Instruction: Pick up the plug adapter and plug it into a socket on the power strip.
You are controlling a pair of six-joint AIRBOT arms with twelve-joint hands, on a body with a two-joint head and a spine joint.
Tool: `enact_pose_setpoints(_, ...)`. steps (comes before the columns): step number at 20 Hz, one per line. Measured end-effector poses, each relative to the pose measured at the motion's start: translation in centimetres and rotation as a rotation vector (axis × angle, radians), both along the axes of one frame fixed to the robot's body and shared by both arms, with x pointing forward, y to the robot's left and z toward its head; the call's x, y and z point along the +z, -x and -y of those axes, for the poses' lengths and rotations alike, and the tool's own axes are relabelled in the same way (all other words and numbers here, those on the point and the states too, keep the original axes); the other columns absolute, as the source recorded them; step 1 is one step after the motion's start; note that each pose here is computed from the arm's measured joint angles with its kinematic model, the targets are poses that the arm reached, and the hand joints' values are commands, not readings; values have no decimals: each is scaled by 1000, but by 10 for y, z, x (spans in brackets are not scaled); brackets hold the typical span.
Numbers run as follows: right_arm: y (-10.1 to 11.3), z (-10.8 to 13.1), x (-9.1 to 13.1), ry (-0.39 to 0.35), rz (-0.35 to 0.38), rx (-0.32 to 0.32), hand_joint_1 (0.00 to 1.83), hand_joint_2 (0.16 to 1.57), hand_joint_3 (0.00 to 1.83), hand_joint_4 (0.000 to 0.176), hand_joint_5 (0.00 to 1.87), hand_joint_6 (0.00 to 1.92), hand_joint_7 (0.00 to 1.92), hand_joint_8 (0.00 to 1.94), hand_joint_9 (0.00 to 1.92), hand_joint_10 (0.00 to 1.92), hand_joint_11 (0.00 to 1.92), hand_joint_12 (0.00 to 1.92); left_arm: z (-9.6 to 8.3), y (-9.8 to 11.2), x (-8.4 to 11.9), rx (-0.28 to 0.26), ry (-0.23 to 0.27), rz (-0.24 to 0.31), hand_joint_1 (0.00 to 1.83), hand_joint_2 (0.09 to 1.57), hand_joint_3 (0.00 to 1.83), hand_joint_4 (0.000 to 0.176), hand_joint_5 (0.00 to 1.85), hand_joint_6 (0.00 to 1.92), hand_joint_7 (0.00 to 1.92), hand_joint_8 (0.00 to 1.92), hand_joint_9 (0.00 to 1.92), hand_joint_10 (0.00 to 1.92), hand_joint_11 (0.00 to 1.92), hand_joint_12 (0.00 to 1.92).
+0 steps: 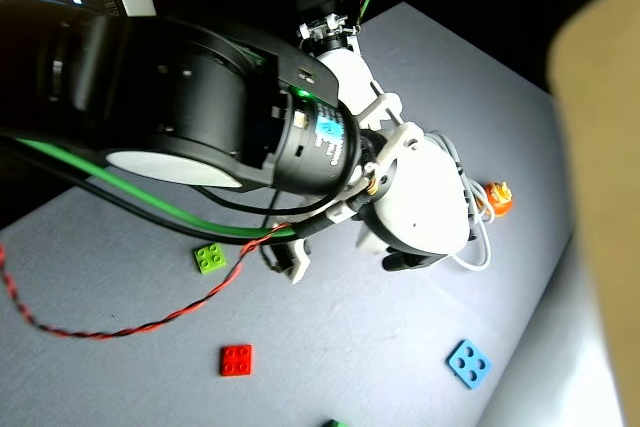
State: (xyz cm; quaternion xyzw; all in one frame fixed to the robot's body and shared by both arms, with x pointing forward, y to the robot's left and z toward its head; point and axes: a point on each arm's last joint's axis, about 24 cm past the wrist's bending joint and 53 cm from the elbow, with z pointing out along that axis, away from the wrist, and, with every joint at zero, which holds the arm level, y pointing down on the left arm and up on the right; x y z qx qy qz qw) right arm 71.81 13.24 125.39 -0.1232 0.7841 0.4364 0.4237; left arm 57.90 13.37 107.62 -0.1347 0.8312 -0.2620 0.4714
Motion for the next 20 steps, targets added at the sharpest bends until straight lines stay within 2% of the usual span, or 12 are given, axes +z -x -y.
enact_pose_setpoints(4, 0, -10, -1, -42, 35, -9, 1395, 1049, 0, 0, 1001, 815, 1129, 758, 1116, 880, 978, 844, 1, 0, 0, -3, 0, -1, 0, 1254, 0, 0, 59, 0, 98, 0, 114, 0, 0, 303)
enact_pose_setpoints(5, -2, -10, 1, -46, 59, -13, 1396, 1050, 1, 0, 990, 826, 1133, 747, 1118, 882, 980, 845, 1, 0, 0, -3, 0, -2, 0, 1249, 0, 0, 73, 2, 116, 3, 136, 4, 0, 371)
enact_pose_setpoints(9, -4, -11, 32, -62, 318, -27, 1397, 1044, 0, 0, 1014, 792, 1130, 744, 1141, 849, 1002, 834, 1, 1, -1, -4, -1, -3, 0, 1251, 1, 0, 38, 5, 83, 0, 93, 0, 0, 254)
enact_pose_setpoints(10, -5, -11, 38, -76, 335, -35, 1396, 1048, 1, 0, 1001, 803, 1124, 764, 1130, 866, 995, 836, 0, 1, -2, -6, -5, -4, 0, 1253, 1, 0, 50, 6, 99, 4, 109, 4, 0, 273)
enact_pose_setpoints(11, -5, -11, 41, -101, 325, -42, 1396, 1048, 0, 0, 1003, 812, 1121, 761, 1130, 870, 997, 838, 1, 1, -2, -8, -6, -4, 0, 1252, 0, 0, 50, 5, 100, 4, 110, 4, 0, 277)
enact_pose_setpoints(12, -4, -11, 42, -129, 281, -46, 1396, 1049, 0, 0, 996, 823, 1130, 750, 1124, 873, 995, 838, 1, 1, -2, -8, -6, -5, 0, 1254, 1, 0, 56, 4, 107, 4, 121, 6, 0, 321)
enact_pose_setpoints(13, -7, -9, 34, -167, 157, -56, 1395, 1052, 0, 0, 986, 840, 1127, 757, 1113, 887, 980, 851, 1, 1, -2, -8, -6, -4, 0, 1253, 0, 0, 66, 5, 117, 5, 132, 7, 0, 354)
enact_pose_setpoints(16, -6, -8, 15, -187, -30, -48, 1393, 1057, 0, 0, 981, 858, 1106, 798, 1099, 902, 967, 862, 1, 1, -2, -8, -6, -4, 0, 1249, 0, 0, 59, 6, 99, 0, 113, 0, 0, 329)
enact_pose_setpoints(18, -4, -7, 5, -178, -97, -42, 1394, 1054, 0, 0, 990, 847, 1107, 785, 1112, 887, 970, 864, 0, 1, -2, -7, -6, -5, 0, 1251, 0, 0, 66, 8, 111, 5, 123, 4, 0, 330)
enact_pose_setpoints(20, -8, -5, 5, -207, -133, -60, 1396, 1047, 1, 0, 1003, 809, 1136, 746, 1122, 872, 980, 841, 1, 1, -2, -8, -6, -4, 0, 1252, 0, 0, 54, 1, 94, 1, 114, 0, 0, 315)
